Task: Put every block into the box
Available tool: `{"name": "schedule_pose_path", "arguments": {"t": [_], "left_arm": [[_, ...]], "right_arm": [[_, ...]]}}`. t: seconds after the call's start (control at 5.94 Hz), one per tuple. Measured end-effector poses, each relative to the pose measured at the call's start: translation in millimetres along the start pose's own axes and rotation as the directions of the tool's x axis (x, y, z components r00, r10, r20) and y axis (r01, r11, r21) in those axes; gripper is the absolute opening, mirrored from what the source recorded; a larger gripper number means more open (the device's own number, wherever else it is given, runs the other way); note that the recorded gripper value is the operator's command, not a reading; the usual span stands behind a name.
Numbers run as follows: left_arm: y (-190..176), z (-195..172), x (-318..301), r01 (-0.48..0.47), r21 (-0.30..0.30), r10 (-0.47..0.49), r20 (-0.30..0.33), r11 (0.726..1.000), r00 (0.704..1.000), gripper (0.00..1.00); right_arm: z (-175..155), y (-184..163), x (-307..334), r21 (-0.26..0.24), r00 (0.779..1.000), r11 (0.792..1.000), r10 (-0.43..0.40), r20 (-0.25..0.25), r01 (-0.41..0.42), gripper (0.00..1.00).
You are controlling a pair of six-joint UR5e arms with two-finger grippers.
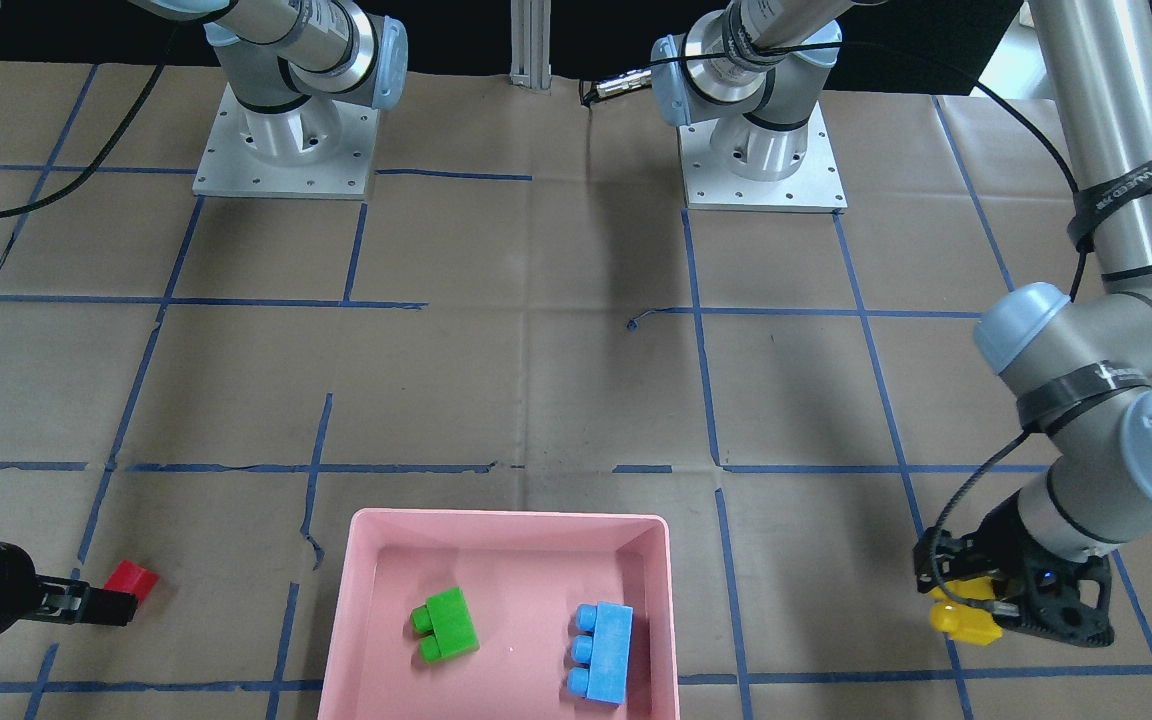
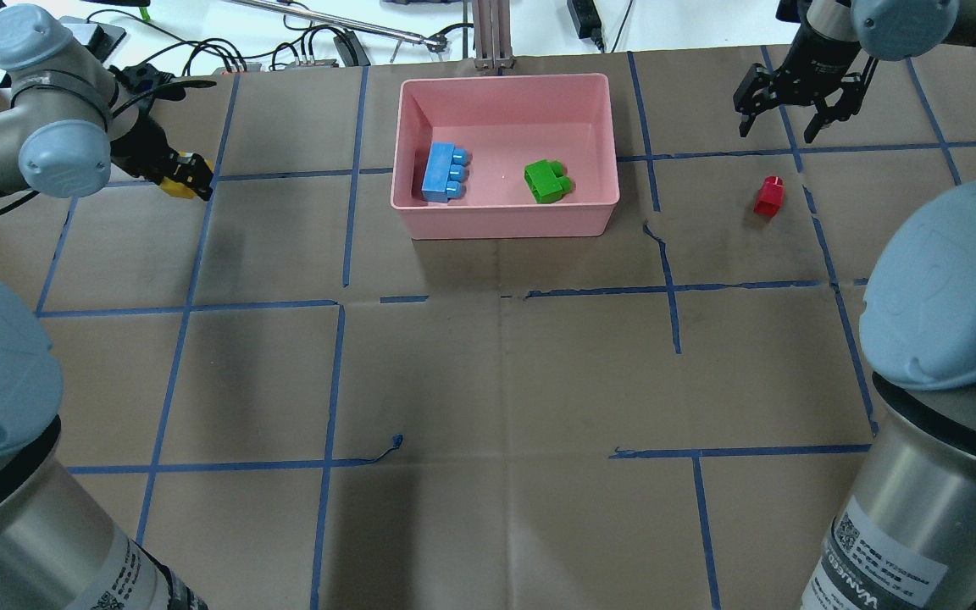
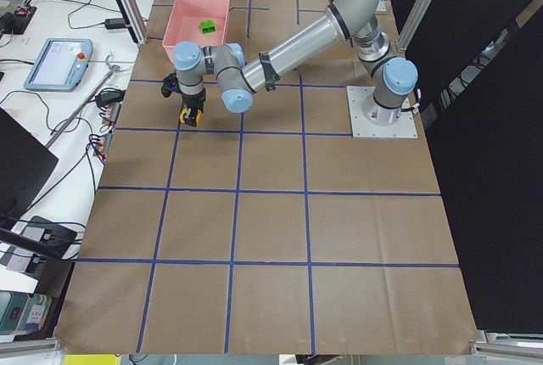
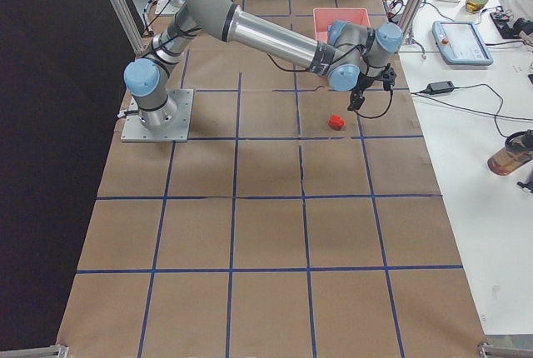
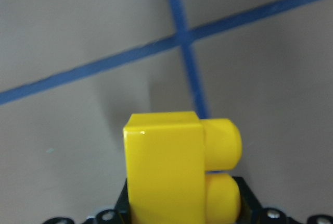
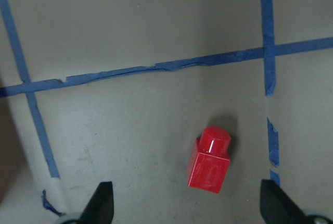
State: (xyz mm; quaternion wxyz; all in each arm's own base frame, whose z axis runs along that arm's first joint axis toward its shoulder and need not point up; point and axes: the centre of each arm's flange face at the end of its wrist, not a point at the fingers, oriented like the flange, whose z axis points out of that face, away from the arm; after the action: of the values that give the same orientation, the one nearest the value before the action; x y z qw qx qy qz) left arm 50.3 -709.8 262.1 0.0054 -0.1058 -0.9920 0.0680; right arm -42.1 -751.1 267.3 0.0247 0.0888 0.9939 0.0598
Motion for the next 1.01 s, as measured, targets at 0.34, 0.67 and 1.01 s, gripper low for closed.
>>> {"name": "schedule_pose_path", "arguments": {"t": [0.34,0.67,1.01], "left_arm": [[-64,-39,137,0.104,0.086,-0.103,-0.021,0.991,0.994,0.0],[-85,-41,236,0.256,0.145,-0.246,-0.078,0.956,0.966,0.0],[-87,-14,309,0.338,0.159,-0.323,-0.113,0.928,0.94,0.99]], "right_arm": [[41,-7,14,-0.026,0.993,0.995,0.092,-0.073,-0.094,0.99],[69,-5,16,-0.024,0.99,0.993,0.116,-0.084,-0.118,0.79],[79,-4,17,-0.034,0.989,0.991,0.122,-0.084,-0.126,0.5]]}}
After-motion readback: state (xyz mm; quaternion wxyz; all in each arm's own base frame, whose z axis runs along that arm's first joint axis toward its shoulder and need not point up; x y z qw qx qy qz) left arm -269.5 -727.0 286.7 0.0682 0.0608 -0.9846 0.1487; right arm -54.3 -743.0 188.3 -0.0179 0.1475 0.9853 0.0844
